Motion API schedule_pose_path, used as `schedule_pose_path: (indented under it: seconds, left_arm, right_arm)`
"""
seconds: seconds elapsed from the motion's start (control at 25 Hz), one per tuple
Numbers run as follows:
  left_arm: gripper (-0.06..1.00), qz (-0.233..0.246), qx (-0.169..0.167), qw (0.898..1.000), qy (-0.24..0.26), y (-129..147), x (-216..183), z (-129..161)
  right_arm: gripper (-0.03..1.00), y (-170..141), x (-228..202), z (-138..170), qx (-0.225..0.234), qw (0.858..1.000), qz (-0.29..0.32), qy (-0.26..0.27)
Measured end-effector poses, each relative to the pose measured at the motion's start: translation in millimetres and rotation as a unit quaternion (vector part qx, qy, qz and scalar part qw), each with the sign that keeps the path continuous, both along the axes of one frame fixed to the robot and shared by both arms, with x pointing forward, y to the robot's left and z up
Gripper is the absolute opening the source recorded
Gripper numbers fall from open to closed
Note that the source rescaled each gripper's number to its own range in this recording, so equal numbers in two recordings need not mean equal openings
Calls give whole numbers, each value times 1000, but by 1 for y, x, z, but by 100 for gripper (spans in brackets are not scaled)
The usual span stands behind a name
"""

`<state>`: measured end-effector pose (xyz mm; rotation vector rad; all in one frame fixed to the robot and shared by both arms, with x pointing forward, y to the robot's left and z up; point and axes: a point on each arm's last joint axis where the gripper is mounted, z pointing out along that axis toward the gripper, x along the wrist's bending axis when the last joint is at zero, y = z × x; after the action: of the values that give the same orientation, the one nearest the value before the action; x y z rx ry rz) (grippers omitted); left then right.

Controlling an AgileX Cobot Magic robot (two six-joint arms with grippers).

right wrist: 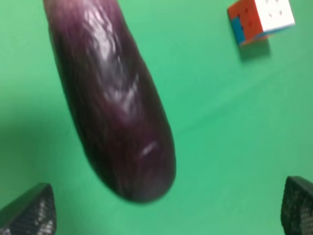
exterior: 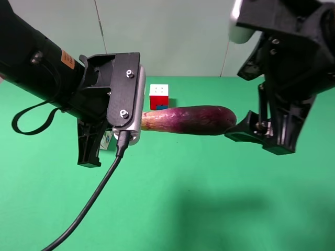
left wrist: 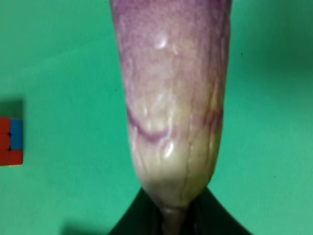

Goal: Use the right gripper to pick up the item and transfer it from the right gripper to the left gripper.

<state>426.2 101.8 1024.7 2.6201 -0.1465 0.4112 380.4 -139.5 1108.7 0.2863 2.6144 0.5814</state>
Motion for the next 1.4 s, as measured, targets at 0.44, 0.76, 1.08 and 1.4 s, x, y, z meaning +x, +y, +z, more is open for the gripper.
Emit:
schedule_pose_path:
  seconds: [0.44, 0.76, 1.08, 1.4]
  left_arm:
    - [1, 0, 0, 1000, 0, 0, 0, 0]
    - [0, 1, -1, 1000, -2, 0, 0, 0]
    - [0, 1, -2, 1000, -2, 0, 0, 0]
    - [0, 1, -2, 1000, -2, 0, 0, 0]
  right_arm:
    - [100, -36, -27, 22, 49, 994, -89, 30]
    - [100, -71, -54, 41, 124, 979, -156, 36]
    - [100, -112, -82, 20, 171, 964, -201, 27]
    - [100, -138, -104, -17, 217, 951, -218, 31]
